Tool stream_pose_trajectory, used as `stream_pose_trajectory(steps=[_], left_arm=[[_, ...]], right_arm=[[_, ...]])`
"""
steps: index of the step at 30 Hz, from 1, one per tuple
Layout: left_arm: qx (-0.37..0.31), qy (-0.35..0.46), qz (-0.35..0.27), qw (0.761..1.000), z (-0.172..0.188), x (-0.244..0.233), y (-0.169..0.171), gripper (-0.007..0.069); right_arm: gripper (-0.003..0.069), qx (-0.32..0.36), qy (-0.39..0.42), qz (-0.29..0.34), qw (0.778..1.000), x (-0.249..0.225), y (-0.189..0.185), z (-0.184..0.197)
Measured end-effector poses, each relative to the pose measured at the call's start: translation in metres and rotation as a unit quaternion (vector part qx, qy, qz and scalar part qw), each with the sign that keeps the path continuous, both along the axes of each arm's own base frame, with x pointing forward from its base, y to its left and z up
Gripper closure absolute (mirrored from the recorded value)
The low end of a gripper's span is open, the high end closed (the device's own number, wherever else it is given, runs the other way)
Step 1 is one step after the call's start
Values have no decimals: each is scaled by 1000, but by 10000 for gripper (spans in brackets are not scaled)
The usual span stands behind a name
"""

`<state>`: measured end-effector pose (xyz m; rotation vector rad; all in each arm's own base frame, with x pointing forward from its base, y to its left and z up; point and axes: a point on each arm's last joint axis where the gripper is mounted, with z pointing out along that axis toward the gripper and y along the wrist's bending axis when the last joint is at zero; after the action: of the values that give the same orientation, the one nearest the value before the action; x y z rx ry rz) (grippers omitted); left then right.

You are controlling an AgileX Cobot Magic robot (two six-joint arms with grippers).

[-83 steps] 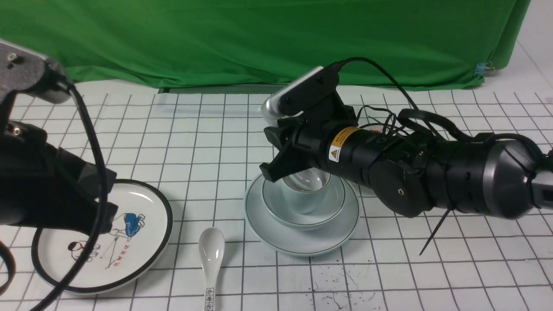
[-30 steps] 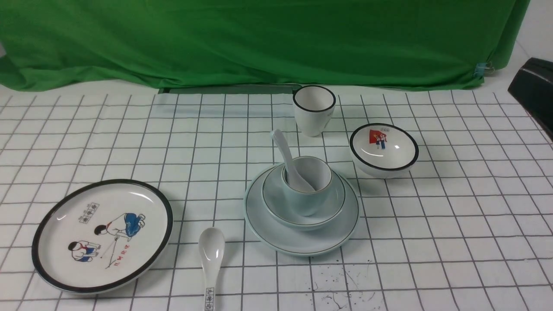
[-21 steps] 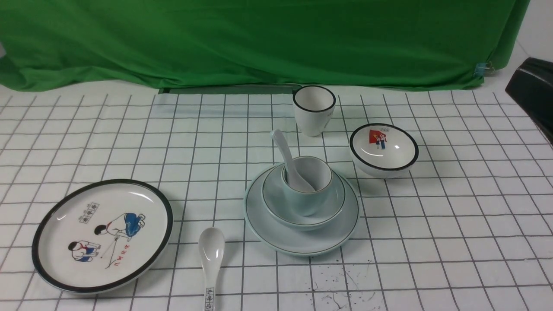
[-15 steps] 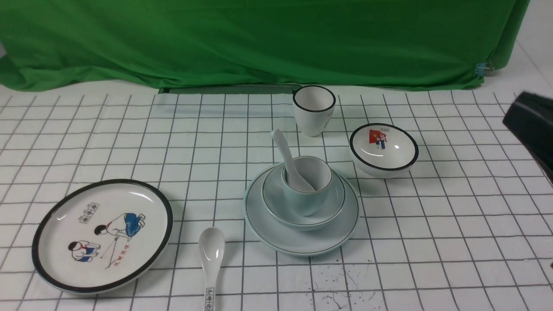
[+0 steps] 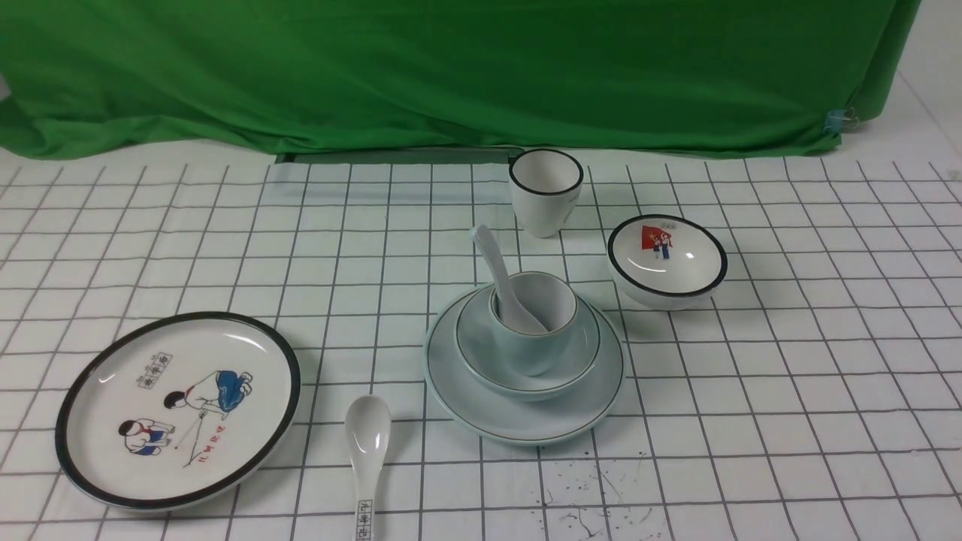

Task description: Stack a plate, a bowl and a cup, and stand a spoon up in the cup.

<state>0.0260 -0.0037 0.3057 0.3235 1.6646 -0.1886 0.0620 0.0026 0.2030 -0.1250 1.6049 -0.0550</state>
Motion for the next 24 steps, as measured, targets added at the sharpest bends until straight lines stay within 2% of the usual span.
stream_pose_trajectory(steps=[7,24], left_arm=[[0,0,0,1000,0,0,0,657],[2,0,0,1000,0,0,0,657]], right_arm=[[647,12,81,-44,996,-7,-6,-18],[631,14,94,-46,994,-8,-6,-20]])
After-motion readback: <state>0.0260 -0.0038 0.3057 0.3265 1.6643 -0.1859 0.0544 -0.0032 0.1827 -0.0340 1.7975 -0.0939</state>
